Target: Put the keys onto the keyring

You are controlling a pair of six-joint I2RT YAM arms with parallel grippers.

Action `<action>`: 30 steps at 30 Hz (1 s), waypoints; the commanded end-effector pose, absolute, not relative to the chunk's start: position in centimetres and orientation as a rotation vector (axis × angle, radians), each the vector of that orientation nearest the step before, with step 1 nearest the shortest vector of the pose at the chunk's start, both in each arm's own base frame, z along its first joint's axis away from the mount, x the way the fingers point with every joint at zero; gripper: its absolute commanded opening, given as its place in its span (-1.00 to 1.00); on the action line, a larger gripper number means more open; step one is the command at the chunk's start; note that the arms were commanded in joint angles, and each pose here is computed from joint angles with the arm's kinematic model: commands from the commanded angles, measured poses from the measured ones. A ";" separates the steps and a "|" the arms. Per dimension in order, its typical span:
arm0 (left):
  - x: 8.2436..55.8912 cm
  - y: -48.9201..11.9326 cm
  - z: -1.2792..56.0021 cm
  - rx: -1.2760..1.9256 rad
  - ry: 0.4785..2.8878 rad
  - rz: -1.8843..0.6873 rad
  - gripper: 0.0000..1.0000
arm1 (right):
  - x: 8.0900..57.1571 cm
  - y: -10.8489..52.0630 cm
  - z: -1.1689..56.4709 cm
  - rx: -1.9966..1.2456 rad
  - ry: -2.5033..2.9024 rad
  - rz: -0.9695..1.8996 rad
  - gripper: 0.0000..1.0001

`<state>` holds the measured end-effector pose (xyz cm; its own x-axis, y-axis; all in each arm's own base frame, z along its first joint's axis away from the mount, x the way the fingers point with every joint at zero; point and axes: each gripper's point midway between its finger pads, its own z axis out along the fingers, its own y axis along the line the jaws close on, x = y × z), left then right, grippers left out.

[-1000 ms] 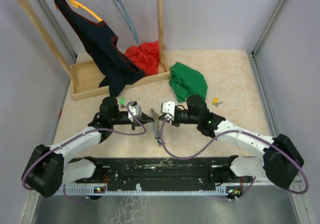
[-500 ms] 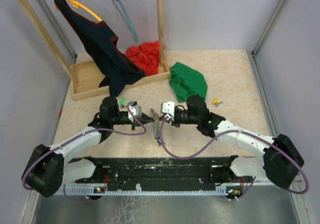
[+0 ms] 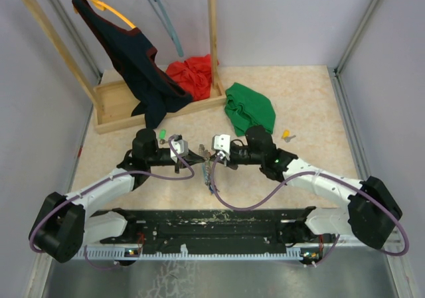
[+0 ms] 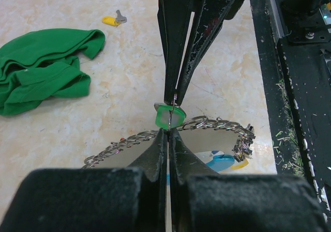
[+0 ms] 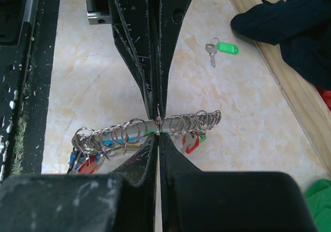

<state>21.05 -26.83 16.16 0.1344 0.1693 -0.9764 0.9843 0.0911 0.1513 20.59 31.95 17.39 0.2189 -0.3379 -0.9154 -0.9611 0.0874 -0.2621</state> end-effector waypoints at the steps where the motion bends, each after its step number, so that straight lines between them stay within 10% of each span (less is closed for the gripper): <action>1: 21.0 -27.2 18.0 1.330 1.175 -0.943 -1.00 | 20.7 33.3 20.5 -1.426 1.217 0.775 -1.00; 30: 21.2 -27.1 18.0 1.321 1.180 -0.928 -1.00 | 20.8 32.1 20.2 -1.380 1.278 0.733 -1.00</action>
